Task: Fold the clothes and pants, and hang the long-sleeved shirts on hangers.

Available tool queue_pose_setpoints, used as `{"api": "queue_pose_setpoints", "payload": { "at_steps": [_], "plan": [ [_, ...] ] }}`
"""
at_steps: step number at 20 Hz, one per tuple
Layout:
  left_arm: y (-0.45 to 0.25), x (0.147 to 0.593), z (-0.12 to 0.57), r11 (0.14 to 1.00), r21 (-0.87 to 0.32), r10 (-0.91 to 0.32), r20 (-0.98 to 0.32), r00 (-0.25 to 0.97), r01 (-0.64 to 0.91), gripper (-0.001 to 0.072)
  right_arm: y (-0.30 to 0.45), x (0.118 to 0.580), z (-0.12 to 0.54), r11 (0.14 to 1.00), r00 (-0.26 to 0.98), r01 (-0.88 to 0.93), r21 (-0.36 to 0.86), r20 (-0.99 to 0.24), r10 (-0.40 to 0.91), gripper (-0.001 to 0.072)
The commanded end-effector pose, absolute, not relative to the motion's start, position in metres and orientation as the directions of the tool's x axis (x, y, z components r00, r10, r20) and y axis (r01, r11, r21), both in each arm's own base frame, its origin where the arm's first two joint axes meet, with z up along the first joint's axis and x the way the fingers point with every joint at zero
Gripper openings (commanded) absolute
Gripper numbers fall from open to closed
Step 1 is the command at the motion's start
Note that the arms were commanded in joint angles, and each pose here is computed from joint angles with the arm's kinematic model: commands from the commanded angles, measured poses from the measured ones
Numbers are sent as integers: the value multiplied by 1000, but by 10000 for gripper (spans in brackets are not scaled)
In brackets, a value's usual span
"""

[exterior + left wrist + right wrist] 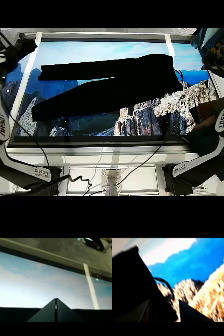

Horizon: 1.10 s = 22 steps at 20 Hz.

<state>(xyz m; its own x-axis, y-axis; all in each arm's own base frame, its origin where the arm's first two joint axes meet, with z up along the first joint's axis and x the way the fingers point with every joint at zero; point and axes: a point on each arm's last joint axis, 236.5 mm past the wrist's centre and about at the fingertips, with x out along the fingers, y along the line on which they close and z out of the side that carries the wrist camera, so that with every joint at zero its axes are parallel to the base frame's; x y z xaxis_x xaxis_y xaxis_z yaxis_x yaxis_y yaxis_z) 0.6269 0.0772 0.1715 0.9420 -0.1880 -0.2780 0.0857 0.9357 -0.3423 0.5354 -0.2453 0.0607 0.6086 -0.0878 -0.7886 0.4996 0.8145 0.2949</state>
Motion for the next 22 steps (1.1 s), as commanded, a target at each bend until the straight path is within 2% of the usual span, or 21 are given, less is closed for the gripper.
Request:
{"api": "queue_pose_setpoints", "payload": {
  "at_steps": [1,3,5,6,7,8,9,10,14,15,16,18,20,21,22],
  "plan": [
    [77,579,157,928,-363,-257,-469,845,81,9,-234,441,4,831,322,481,280,-938,130,382],
    [85,561,144,936,-346,-259,-545,797,67,9,-210,429,-22,795,316,452,404,-906,281,382],
    [86,547,133,926,-371,-293,-589,754,69,10,-187,439,-41,733,386,428,530,-840,382,406],
    [87,544,130,924,-377,-300,-598,743,70,11,-178,448,-50,698,431,430,572,-810,398,494],
    [89,543,130,924,-376,-298,-600,743,67,35,-174,459,-58,668,475,443,598,-789,390,530],
    [90,543,130,925,-374,-296,-599,744,67,232,-171,469,-65,647,511,456,611,-775,371,530],
    [92,543,130,925,-374,-294,-599,745,64,617,-168,478,-71,640,533,462,614,-769,354,530],
    [92,543,130,925,-374,-294,-599,745,64,683,-163,486,-78,646,541,461,609,-769,340,530],
    [91,543,130,925,-374,-294,-599,745,65,683,-145,514,-100,651,562,476,591,-774,291,525],
    [91,543,130,925,-375,-295,-599,744,65,684,-145,521,-104,639,575,495,589,-773,267,496],
    [91,542,130,924,-375,-297,-601,742,66,684,-148,527,-105,631,592,506,587,-769,241,425],
    [88,539,127,921,-382,-310,-610,729,72,684,-150,537,-103,638,618,505,581,-759,203,187],
    [88,532,126,911,-407,-324,-623,712,59,684,-150,539,-98,646,624,495,581,-755,201,22],
    [90,528,126,907,-420,-327,-630,705,46,678,-149,539,-92,650,626,487,583,-752,206,23],
    [97,521,127,902,-431,-318,-641,699,15,578,-152,538,-84,662,630,479,576,-751,198,22]
  ]
}}
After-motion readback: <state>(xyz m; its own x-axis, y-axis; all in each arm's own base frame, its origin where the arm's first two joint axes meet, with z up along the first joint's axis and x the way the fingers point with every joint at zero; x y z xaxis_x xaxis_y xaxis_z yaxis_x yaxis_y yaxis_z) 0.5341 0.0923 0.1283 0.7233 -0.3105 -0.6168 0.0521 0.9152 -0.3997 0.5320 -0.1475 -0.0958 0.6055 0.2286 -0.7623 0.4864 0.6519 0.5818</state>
